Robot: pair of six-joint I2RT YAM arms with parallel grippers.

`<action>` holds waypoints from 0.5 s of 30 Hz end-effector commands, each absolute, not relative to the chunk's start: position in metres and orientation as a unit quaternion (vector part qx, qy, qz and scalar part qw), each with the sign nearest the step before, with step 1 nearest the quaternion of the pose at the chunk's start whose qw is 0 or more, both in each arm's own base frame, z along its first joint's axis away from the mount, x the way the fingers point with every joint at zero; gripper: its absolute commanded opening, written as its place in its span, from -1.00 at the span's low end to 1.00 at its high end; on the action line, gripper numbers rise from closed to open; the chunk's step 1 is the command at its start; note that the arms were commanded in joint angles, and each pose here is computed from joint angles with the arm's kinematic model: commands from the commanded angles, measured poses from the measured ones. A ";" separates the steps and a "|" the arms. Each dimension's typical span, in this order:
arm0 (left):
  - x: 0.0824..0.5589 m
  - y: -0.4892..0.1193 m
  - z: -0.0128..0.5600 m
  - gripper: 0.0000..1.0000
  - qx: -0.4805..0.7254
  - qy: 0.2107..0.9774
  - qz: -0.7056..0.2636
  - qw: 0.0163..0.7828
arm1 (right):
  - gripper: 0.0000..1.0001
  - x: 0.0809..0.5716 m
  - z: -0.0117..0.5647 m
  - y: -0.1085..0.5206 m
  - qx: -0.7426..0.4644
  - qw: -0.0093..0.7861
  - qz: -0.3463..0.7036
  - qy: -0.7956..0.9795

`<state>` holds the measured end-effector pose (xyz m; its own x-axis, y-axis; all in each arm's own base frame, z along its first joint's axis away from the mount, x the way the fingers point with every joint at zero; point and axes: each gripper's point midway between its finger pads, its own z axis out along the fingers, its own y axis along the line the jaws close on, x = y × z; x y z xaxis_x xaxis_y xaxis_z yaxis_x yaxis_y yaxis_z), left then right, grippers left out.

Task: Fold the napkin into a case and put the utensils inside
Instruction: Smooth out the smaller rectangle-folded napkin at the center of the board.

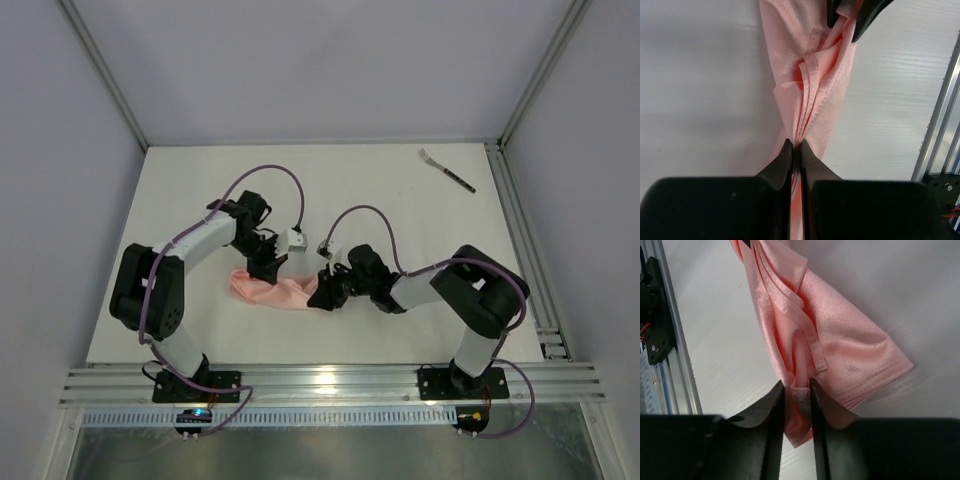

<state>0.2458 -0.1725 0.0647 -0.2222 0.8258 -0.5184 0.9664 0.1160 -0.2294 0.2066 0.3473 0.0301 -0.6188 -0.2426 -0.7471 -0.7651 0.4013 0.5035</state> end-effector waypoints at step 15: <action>0.284 -0.166 0.033 -1.00 0.549 0.798 -0.221 0.116 | -0.92 0.218 0.022 0.349 -0.213 0.222 0.501 0.809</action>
<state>0.2633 -0.1700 0.0395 -0.3440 0.8217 -0.4544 0.9325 0.2424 -0.2676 0.2129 0.3489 0.0204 -0.7765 -0.1519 -0.6116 -0.6149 0.3948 0.6827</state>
